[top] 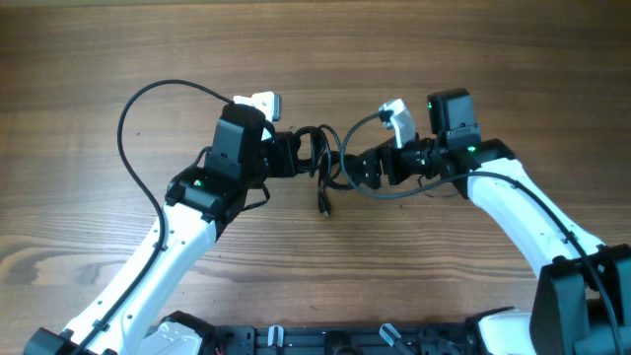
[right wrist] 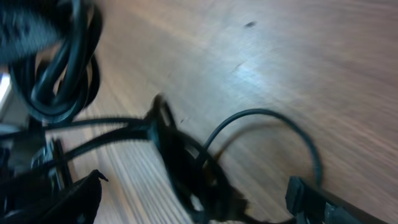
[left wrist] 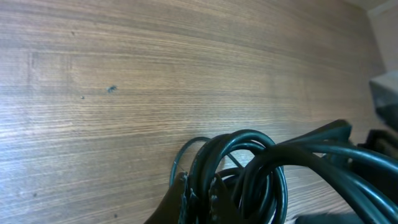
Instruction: Untangle cables
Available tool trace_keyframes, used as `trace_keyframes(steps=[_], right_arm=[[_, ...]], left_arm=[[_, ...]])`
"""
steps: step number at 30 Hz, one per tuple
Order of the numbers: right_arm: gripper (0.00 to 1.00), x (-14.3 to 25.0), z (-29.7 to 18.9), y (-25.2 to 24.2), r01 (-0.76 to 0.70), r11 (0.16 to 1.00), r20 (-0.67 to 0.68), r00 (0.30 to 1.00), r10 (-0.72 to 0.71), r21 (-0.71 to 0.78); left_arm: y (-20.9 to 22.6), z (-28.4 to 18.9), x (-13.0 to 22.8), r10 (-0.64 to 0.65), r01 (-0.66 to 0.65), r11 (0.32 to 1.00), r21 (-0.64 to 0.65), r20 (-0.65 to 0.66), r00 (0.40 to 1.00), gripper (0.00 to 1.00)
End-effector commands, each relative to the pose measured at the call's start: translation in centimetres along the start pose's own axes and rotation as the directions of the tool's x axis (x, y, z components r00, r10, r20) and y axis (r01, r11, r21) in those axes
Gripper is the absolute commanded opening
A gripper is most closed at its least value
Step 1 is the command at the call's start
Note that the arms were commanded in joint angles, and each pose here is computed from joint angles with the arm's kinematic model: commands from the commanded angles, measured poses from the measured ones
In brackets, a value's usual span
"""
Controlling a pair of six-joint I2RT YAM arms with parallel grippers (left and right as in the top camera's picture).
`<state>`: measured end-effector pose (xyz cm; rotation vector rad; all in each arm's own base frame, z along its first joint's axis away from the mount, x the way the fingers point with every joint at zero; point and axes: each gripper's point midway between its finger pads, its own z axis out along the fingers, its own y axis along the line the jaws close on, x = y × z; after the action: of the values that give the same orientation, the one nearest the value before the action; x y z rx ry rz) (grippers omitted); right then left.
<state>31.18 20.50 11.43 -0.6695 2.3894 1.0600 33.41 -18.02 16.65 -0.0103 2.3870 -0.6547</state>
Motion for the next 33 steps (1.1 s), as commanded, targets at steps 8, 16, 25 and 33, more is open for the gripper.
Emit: trace_keyframes(steps=[8,16,25,33], right_arm=[[0.30,1.3,3.6,-2.1,-0.071,0.995,-0.017,0.997,0.073,0.074],[0.18,1.4,3.0,-5.1,-0.344,0.906,0.061,0.939,0.339,0.247],[0.18,1.8,-2.5,-10.0,-0.352,0.697,0.075,0.915,0.396,0.625],[0.18,3.0,-7.9,-14.5,-0.514,0.543,0.199,0.821,0.535,0.664]], left_arm=[[-4.2,-1.7,0.7,-0.100,0.117,0.969,0.216,-0.086,0.991,0.04],[1.3,0.3,2.4,-0.147,0.142,0.988,-0.064,-0.097,0.984,0.04],[3.6,1.9,3.9,-0.168,0.144,0.975,-0.171,-0.138,0.976,0.04],[7.7,0.9,3.8,-0.233,0.191,0.924,-0.330,-0.093,0.968,0.04]])
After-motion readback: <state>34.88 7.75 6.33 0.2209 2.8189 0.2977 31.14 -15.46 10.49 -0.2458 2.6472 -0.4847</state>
